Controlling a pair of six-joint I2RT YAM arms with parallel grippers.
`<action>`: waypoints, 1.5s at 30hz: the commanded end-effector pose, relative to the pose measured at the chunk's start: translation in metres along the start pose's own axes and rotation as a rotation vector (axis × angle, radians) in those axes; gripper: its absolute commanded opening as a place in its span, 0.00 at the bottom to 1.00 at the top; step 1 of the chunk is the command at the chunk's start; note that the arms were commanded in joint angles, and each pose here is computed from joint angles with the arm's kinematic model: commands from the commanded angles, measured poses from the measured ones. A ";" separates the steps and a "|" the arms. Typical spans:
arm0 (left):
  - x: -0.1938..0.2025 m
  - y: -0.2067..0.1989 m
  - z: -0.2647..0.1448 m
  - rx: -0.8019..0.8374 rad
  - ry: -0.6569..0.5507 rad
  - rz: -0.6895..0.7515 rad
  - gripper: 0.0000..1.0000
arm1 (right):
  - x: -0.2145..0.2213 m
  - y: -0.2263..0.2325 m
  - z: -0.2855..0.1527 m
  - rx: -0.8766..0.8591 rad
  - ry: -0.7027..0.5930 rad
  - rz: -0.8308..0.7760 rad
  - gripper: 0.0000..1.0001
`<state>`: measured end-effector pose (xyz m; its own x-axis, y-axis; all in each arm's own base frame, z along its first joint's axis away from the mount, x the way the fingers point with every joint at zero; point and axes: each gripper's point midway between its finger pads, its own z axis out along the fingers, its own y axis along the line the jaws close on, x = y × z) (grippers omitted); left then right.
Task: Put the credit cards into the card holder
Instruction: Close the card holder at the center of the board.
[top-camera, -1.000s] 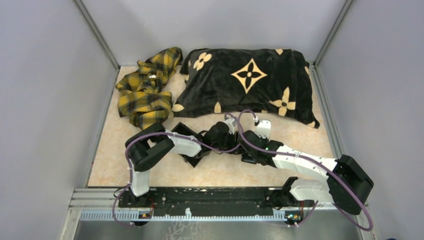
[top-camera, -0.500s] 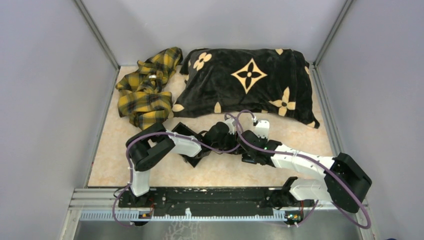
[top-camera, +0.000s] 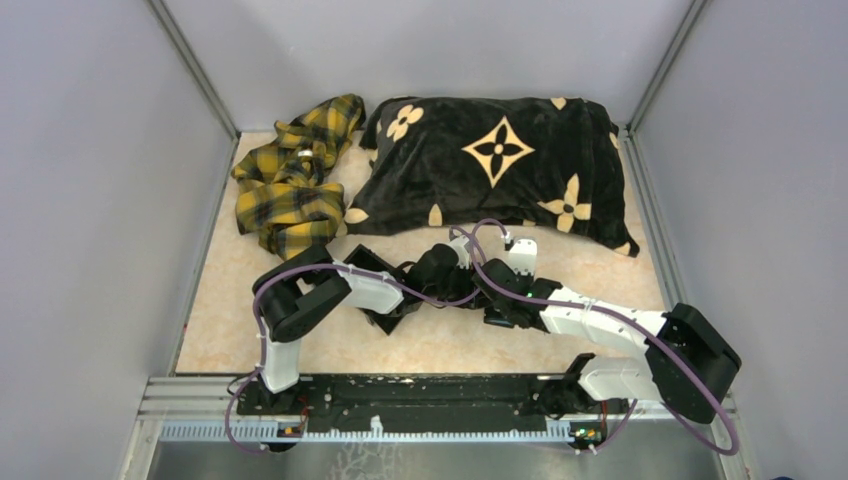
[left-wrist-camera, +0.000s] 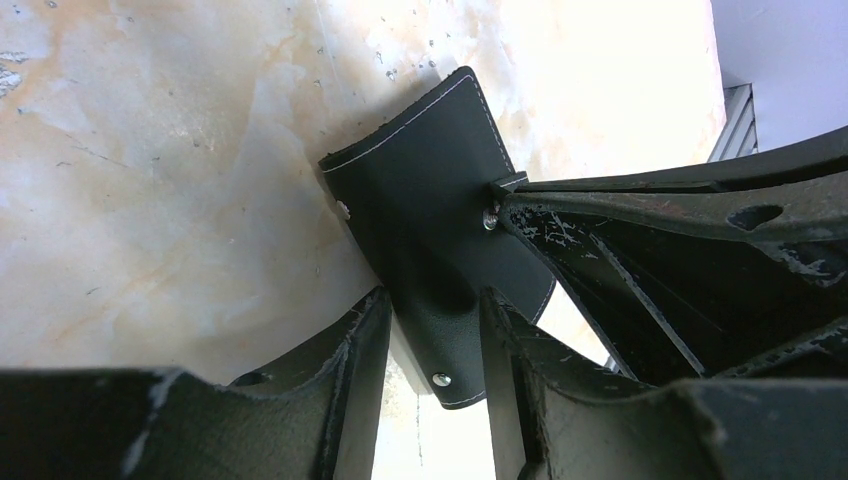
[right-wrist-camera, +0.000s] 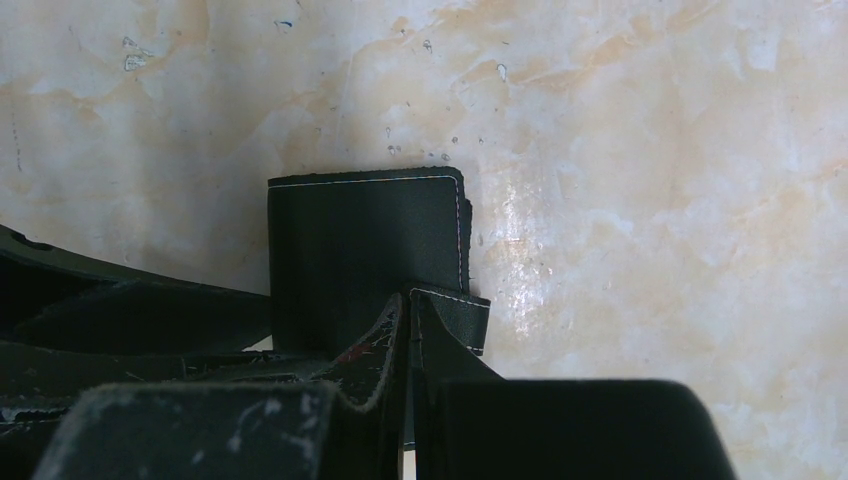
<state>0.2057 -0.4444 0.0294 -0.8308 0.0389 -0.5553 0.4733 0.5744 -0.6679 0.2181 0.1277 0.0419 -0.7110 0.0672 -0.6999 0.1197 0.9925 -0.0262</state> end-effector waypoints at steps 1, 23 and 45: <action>0.068 0.059 -0.004 -0.182 0.202 -0.025 0.46 | -0.013 0.022 -0.005 -0.079 -0.009 0.046 0.00; 0.076 0.060 0.002 -0.196 0.229 -0.022 0.40 | -0.003 0.026 -0.005 -0.093 0.017 0.023 0.00; 0.079 0.060 0.002 -0.189 0.231 -0.025 0.38 | 0.021 0.021 0.001 -0.076 0.058 0.025 0.00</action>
<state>0.2084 -0.4513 0.0263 -0.8351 0.0380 -0.5489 0.4683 0.5726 -0.6729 0.2250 0.1392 0.0355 -0.7052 0.0658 -0.7059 0.1088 0.9939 -0.0161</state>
